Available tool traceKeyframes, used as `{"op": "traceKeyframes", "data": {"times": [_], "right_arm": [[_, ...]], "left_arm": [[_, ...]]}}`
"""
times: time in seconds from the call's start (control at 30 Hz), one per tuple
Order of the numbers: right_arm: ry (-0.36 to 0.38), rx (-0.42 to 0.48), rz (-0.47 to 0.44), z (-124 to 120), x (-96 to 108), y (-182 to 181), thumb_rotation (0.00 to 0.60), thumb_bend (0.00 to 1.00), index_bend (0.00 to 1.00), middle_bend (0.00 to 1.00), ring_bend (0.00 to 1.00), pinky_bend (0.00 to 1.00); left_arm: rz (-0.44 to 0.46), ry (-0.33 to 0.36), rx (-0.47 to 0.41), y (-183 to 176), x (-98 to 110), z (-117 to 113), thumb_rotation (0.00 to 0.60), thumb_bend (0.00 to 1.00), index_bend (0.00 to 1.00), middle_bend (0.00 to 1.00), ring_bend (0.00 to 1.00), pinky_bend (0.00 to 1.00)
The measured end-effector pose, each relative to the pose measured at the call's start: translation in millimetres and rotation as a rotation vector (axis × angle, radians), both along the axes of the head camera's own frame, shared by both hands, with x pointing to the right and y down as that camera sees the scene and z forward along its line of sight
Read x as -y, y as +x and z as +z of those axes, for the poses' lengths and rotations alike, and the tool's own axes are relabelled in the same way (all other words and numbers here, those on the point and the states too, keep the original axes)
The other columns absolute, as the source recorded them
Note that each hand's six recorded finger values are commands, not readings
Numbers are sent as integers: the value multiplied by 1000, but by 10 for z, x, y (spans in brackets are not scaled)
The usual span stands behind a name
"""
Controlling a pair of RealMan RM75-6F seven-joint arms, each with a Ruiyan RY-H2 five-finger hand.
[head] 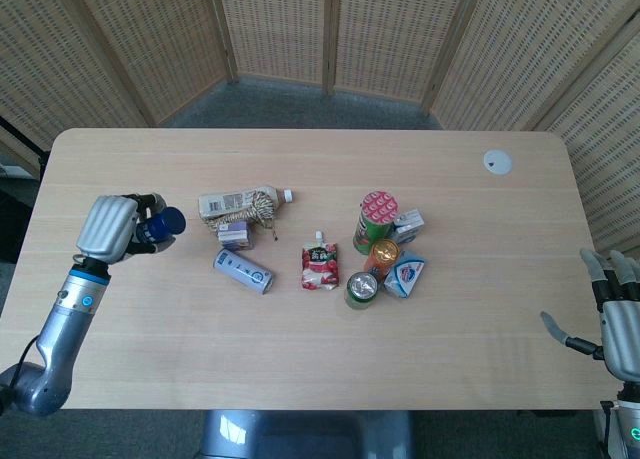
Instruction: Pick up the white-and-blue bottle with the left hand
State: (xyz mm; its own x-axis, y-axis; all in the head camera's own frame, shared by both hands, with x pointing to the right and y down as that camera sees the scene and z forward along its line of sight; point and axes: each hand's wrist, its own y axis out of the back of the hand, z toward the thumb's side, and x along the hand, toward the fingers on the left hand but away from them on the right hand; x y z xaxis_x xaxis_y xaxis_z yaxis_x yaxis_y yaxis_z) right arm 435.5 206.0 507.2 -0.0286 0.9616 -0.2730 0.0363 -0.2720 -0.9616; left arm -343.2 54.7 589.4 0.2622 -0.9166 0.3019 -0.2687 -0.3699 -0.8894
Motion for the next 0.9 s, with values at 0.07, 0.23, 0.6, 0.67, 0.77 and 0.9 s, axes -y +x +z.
{"op": "traceKeyframes", "data": {"times": [0.07, 0.23, 0.6, 0.67, 0.77, 0.9], "right_arm": [[-1, 4, 1, 13, -6, 4, 206, 267, 0, 145, 0, 0], [6, 8, -1, 12, -29, 18, 208, 266, 0, 145, 0, 0], [7, 17, 22, -5, -177, 120, 209, 265, 0, 145, 0, 0], [5, 17, 27, 3, -202, 148, 207, 265, 0, 145, 0, 0], [4, 21, 34, 22, -222, 171, 207, 266, 0, 145, 0, 0], [-2, 23, 34, 58, -224, 171, 209, 267, 0, 145, 0, 0]], "left_arm": [[-10, 35, -14, -6, 93, -220, 600, 365, 733, 716, 797, 792], [-36, 106, -44, -14, 285, -666, 600, 359, 734, 717, 797, 789], [-56, 143, -71, 69, 408, -1016, 600, 358, 743, 721, 797, 788], [-53, 142, -67, 88, 406, -1024, 600, 358, 743, 721, 797, 788], [-52, 140, -69, 116, 414, -1038, 600, 358, 743, 721, 797, 789], [-48, 144, -69, 146, 432, -1045, 600, 355, 744, 720, 796, 789]]}}
